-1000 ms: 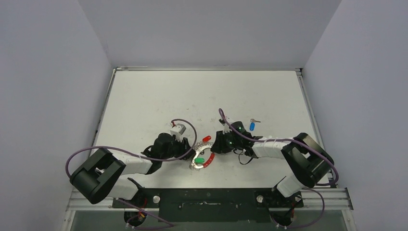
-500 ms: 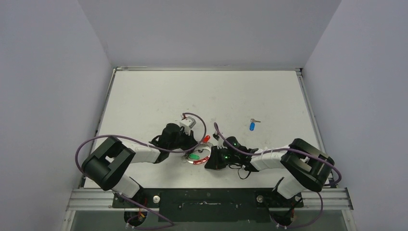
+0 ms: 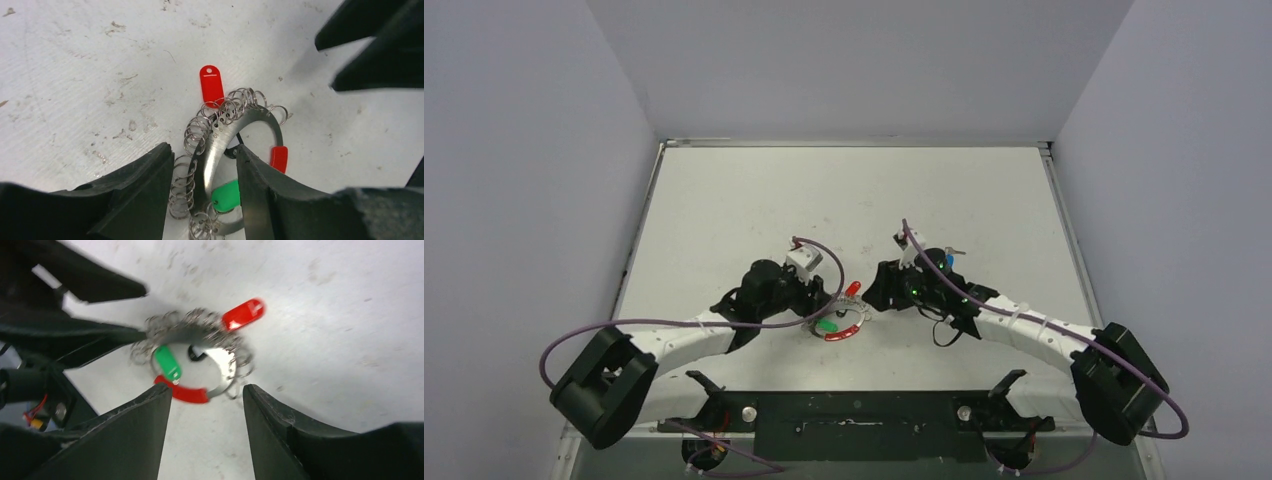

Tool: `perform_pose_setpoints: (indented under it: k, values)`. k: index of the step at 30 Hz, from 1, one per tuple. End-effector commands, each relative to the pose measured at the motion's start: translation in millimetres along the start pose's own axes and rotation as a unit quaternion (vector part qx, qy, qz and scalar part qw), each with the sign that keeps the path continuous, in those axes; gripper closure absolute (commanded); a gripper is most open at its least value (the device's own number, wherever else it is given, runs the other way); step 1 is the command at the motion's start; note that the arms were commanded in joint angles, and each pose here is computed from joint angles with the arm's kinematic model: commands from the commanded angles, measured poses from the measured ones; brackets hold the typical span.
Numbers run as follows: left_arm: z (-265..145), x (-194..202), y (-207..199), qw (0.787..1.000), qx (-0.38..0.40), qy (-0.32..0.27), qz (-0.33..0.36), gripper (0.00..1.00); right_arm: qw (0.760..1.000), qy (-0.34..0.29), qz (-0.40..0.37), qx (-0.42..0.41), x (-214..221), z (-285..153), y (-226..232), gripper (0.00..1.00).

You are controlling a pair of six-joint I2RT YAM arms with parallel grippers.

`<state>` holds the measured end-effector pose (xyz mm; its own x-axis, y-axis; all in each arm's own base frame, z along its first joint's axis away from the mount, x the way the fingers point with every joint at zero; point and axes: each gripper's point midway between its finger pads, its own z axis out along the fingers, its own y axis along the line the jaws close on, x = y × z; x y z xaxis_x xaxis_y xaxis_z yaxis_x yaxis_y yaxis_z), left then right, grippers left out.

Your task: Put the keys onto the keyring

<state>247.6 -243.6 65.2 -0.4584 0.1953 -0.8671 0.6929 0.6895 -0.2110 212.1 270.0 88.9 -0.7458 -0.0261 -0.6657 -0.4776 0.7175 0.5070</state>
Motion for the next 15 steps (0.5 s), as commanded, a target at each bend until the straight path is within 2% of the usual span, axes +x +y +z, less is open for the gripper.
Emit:
perform_pose_setpoints:
  k: [1,6,8,11,15]
  values:
    - [-25.2,-5.6,3.6,0.996,-0.045,-0.017,-0.080,0.53,0.999,0.008,-0.013,0.045,-21.6,2.3,-34.3,0.44]
    - [-49.7,19.9,3.0,0.978,-0.079,-0.004,-0.192,0.55,0.998,0.062,-0.006,0.032,-10.9,24.9,-40.6,0.44]
    - [-56.0,32.5,1.9,0.969,-0.085,-0.003,-0.231,0.57,0.998,0.061,-0.002,0.010,-10.8,34.1,-35.6,0.45]
    - [-62.0,48.8,-0.4,0.961,-0.085,-0.003,-0.265,0.59,0.997,0.073,0.005,-0.013,-1.7,40.9,-30.4,0.48]
    - [-64.5,58.2,-1.4,0.956,-0.082,-0.006,-0.280,0.63,0.996,0.086,0.015,-0.033,11.0,44.9,-26.2,0.58]
